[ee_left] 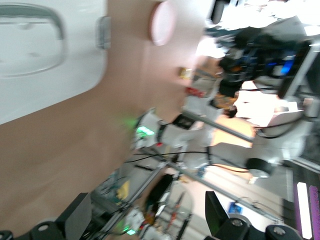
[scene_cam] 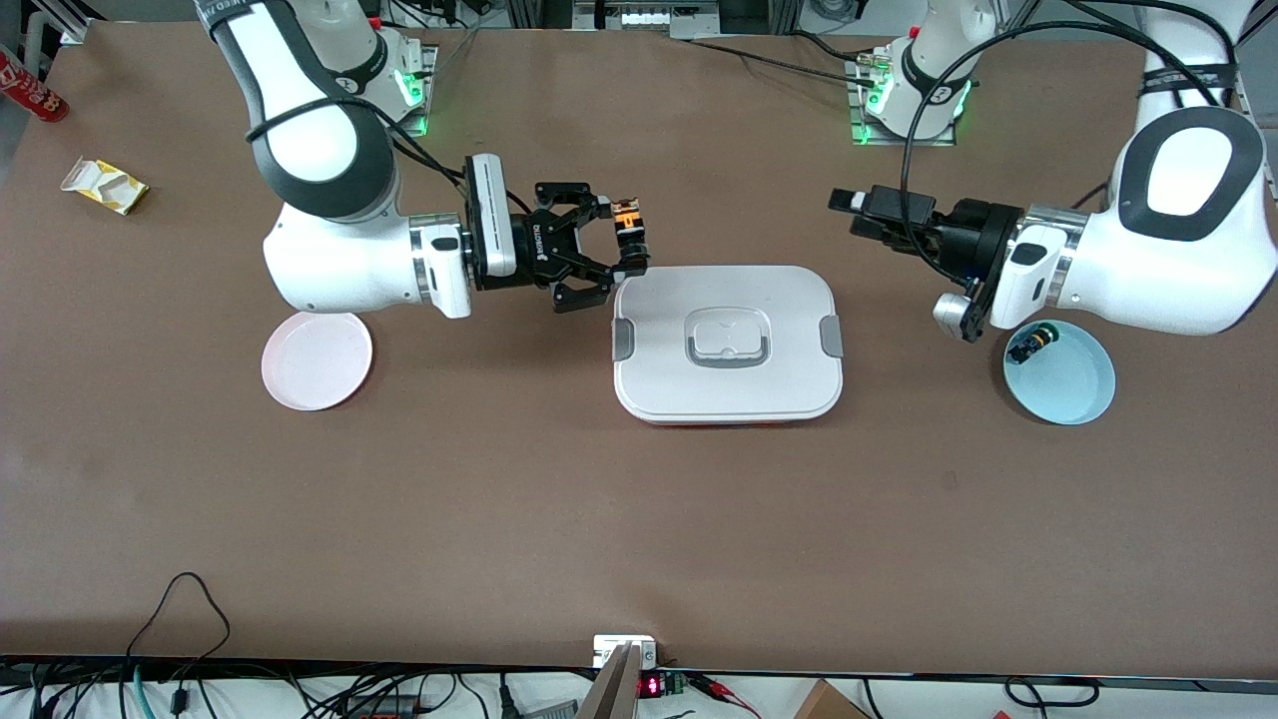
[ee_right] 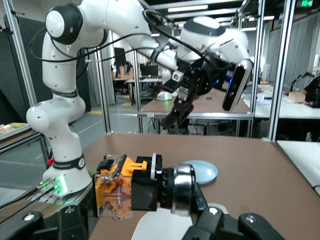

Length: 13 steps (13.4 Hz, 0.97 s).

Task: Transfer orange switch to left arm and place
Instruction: 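Carry the switch above the box toward the left gripper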

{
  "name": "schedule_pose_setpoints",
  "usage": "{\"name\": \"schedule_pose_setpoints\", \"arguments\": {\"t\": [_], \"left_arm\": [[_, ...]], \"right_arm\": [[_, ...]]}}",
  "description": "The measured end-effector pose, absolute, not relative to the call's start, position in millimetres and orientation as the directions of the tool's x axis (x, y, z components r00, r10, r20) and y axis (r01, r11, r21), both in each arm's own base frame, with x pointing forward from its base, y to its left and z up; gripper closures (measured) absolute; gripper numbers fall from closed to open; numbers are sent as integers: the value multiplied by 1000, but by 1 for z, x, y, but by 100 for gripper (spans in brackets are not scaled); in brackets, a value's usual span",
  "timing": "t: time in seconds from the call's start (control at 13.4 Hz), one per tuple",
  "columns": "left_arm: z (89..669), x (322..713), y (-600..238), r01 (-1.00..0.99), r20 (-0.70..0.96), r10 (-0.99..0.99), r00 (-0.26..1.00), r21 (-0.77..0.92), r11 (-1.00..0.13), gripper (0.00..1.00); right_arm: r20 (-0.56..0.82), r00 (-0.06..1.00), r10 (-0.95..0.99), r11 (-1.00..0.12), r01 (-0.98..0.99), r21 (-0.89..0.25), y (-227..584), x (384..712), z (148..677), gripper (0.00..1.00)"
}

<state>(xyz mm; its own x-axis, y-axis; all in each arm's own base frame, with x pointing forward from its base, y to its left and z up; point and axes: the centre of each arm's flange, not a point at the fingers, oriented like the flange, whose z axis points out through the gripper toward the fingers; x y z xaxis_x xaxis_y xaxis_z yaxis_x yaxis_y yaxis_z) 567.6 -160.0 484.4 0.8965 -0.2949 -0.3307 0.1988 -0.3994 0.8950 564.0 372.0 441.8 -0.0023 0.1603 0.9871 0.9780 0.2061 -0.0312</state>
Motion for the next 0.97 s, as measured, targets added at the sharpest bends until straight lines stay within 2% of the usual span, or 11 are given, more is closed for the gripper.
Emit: {"name": "schedule_pose_setpoints", "arguments": {"t": [0.22,0.6,0.97], "left_arm": [[480,566,-170,213,-273,-225,935,942,-258,0],[481,557,-253,196,-228,-143,963,958,-207,0],[458,540,-279,152,-170,-135,976,979,-137,0]], "right_arm": [[996,26,81,184,982,-41,386,562,432,28],[997,61,49,138,988,-68,411,551,430,28],[996,68,49,118,990,-74,416,550,429,28]]}}
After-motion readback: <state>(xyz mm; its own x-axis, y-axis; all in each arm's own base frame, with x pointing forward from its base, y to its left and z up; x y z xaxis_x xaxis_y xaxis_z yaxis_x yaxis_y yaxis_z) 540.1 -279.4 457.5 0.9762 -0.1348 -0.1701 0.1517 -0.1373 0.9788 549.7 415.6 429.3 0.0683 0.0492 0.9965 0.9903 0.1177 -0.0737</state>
